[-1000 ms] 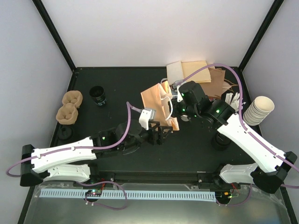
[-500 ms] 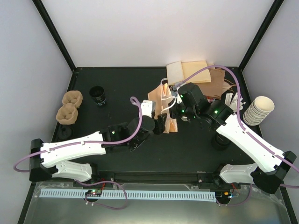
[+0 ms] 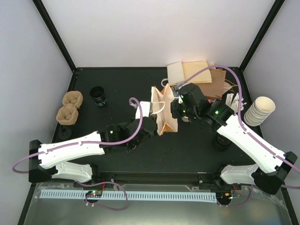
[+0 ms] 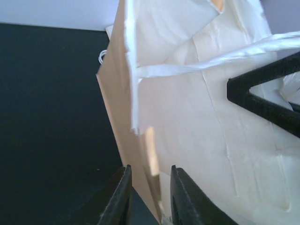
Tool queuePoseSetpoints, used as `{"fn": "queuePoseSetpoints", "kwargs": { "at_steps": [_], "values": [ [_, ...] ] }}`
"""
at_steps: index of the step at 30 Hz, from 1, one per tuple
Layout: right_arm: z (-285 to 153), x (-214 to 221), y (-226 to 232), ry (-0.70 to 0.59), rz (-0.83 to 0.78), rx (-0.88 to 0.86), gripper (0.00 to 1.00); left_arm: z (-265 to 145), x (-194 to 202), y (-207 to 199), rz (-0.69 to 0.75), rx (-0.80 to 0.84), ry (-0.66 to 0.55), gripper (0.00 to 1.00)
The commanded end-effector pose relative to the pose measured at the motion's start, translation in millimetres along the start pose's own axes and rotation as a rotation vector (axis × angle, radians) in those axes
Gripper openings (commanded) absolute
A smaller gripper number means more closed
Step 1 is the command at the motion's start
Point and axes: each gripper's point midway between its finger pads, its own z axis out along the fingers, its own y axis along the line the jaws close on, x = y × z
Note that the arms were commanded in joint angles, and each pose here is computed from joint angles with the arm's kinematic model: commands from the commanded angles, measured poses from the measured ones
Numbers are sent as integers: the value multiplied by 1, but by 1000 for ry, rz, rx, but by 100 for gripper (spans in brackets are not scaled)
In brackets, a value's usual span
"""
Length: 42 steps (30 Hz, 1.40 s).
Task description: Pack the takeout coffee
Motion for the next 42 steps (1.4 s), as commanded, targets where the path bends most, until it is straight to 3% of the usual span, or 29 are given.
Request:
{"fn": "queuePoseSetpoints", "kwargs": {
  "at_steps": [1, 5, 11, 22, 28, 35, 42],
  "values": [
    [-7, -7, 1, -28, 4, 7, 10, -17, -18, 8, -5, -20, -22, 19],
    [-8, -7, 11, -19, -8, -49, 17, -18, -16, 15, -31, -4, -11, 2],
    [-25, -15, 29, -41, -16, -158, 47, -11, -5, 30, -123, 54, 35, 2],
    [-96, -38, 51, -192, -25, -361, 74, -9, 9, 81, -323, 136, 72, 2],
    [-106, -24, 60, -179, -38, -459, 87, -12, 18, 95, -332, 164, 73, 2],
    [-87, -31, 86, -146, 75, -576, 90, -20, 4, 56, -296, 372, 65, 1],
    [-26, -28, 79, 8, 170, -392, 93, -17, -6, 19, -286, 467, 156, 2]
  ]
}}
